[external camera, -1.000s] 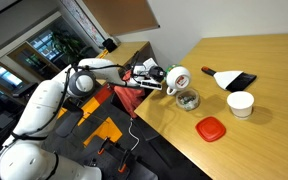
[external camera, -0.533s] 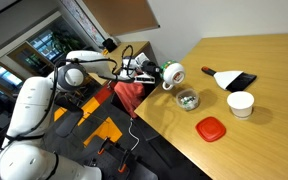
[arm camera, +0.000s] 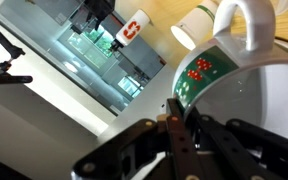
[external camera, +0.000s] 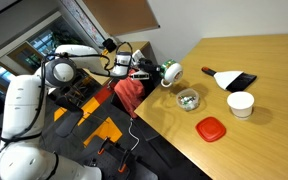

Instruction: Pour contents from the cup into the clear bowl then put the orange lid on the clear bowl

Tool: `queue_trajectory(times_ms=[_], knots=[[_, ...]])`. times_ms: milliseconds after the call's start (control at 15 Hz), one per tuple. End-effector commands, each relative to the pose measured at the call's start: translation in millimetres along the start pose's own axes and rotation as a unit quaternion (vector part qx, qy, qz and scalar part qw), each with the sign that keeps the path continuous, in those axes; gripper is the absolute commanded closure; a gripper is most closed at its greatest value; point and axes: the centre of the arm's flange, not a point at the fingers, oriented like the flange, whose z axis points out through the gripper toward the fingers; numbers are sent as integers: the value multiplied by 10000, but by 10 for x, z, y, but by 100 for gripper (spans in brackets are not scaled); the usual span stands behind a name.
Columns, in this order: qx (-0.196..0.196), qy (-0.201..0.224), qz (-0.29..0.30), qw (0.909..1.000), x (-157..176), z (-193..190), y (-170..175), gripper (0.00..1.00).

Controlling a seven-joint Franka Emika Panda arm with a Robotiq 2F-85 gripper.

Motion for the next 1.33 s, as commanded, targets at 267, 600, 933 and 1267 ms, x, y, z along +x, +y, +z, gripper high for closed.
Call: queue_trajectory(times_ms=[267, 600, 933, 1267], knots=[[1524, -224, -446, 9871, 199, 45, 61, 97], [2580, -501, -861, 9610, 252, 13, -117, 97], [3038, -1292, -1154, 9369, 242, -44, -163, 97], [3032, -1265, -1130, 9377, 76, -16, -352, 90]])
